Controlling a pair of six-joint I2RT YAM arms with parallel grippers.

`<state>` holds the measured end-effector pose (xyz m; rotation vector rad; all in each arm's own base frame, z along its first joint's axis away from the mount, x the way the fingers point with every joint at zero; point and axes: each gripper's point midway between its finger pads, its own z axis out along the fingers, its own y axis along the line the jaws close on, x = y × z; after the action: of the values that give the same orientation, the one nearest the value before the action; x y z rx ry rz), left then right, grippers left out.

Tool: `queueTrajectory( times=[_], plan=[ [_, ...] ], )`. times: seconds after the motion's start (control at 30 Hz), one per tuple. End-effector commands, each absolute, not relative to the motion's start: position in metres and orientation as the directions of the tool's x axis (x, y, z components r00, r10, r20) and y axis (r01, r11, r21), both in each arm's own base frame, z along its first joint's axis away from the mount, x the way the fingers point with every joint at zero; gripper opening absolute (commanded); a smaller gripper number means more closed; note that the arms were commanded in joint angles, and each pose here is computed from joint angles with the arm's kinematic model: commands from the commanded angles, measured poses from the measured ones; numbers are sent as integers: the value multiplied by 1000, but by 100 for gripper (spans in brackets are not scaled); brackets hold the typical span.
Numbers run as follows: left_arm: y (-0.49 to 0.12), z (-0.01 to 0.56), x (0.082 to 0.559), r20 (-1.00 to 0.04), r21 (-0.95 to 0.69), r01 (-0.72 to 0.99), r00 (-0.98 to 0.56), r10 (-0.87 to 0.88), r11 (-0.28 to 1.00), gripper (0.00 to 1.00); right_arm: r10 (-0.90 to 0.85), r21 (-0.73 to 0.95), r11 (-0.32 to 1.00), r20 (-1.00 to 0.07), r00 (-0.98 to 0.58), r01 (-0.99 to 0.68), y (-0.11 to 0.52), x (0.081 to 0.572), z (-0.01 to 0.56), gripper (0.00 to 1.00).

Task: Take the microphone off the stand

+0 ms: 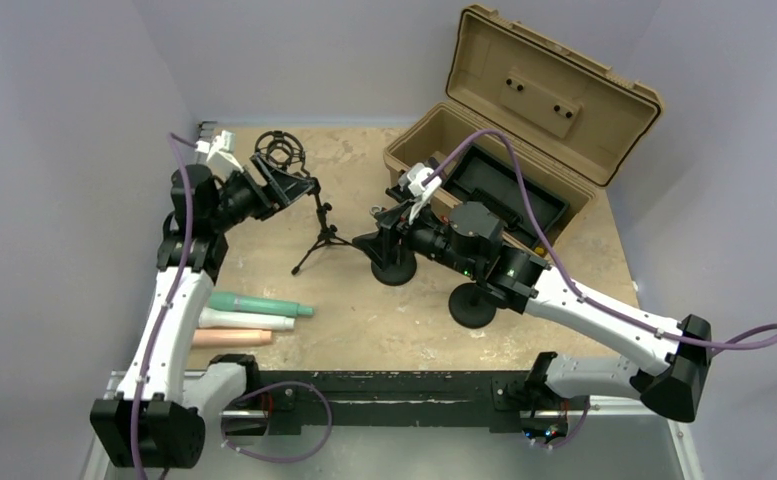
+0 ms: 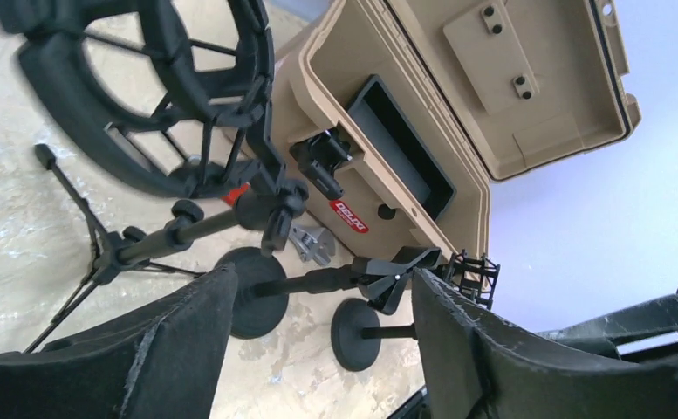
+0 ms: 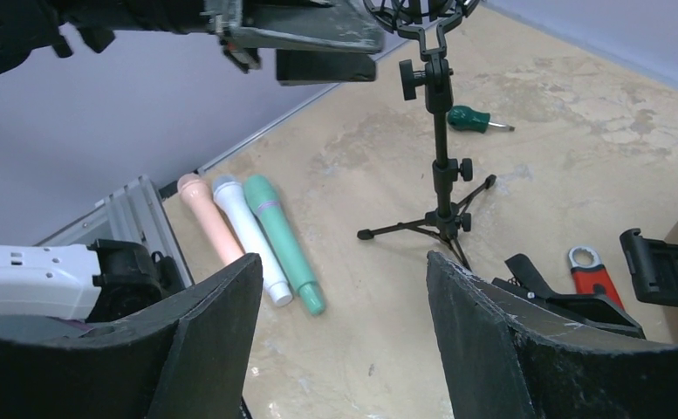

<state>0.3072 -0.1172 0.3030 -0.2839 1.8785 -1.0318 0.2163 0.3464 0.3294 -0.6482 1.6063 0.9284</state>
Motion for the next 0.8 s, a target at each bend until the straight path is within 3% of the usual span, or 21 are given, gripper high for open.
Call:
queueTrajectory(
  times=[0.0, 0.13, 0.33, 0.57, 0.77],
  plan=[
    [-132, 317, 330, -658, -728, 285, -543, -521, 623, 69, 142, 254, 503, -967, -211, -826, 354, 215, 363, 67],
    [-123, 305, 343, -624, -732, 174, -558, -547, 659, 65, 153, 264, 497, -964, -216, -827, 354, 214, 366, 67],
    [-129, 296, 348, -600, -738, 168, -607, -522, 653, 62, 151, 261, 506, -965, -214, -822, 359, 219, 366, 68],
    [-114, 345, 329, -748, -621, 260, -477, -461, 739, 80, 47, 148, 549, -988, -147, -822, 383, 252, 368, 78],
    [-87, 378, 319, -855, -485, 234, -327, -402, 842, 82, -166, -33, 539, -984, -67, -842, 416, 290, 340, 85]
  ],
)
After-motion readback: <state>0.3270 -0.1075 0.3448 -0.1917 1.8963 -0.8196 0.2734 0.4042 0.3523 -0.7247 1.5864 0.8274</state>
